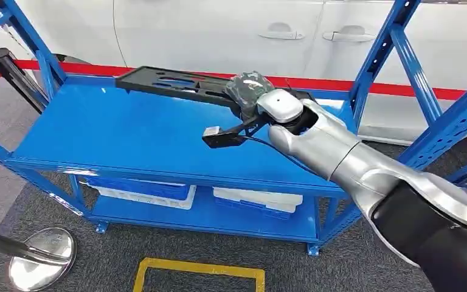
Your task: Take the parts from the cabinet and place them on the table.
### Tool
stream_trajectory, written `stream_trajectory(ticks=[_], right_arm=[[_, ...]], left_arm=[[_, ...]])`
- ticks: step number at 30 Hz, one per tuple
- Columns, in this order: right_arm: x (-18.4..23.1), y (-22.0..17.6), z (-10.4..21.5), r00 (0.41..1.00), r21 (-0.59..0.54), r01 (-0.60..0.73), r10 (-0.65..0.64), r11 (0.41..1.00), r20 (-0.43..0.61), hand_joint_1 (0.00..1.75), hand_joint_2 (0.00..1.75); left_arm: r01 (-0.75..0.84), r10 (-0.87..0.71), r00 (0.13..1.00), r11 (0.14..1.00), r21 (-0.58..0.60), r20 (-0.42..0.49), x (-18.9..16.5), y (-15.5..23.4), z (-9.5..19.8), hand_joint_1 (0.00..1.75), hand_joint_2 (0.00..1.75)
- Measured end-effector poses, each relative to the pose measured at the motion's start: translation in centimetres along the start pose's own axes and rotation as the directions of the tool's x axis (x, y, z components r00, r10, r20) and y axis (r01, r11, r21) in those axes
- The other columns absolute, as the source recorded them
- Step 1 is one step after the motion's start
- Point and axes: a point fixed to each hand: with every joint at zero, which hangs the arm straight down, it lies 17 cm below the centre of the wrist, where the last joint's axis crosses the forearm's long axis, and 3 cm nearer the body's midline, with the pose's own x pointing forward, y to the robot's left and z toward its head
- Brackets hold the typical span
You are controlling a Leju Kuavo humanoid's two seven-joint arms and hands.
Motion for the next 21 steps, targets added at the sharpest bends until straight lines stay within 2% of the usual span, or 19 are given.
stream_trajectory(ticks=[5,11,12,16,21], right_arm=[[1.2,-3.4,-0.2,0.999,-0.05,-0.018,0.02,0.999,0.027,1.75,1.75],[1.9,-4.3,-0.2,0.999,-0.068,-0.029,0.032,0.997,0.042,1.75,1.75],[2.0,-4.5,-0.3,0.998,-0.071,-0.032,0.035,0.997,0.043,1.75,1.75],[2.6,-6.1,-0.3,0.997,-0.089,-0.056,0.06,0.994,0.052,1.75,1.75],[4.1,-10.3,-0.3,0.993,-0.122,-0.086,0.095,0.989,0.065,1.75,1.75]], left_arm=[[-0.001,0.001,1.0,1.0,-0.003,0.002,0.0,-0.1,0.0,0.0,0.0],[-0.002,0.002,1.0,1.0,-0.005,0.003,0.1,-0.2,0.0,0.0,0.0],[-0.002,0.002,1.0,1.0,-0.006,0.004,0.1,-0.2,0.1,0.0,1.75],[-0.005,0.005,1.0,1.0,-0.017,0.005,0.1,-0.4,0.1,0.0,1.75],[-0.023,0.023,1.0,0.999,-0.025,0.011,0.2,-0.6,0.1,0.0,1.75]])
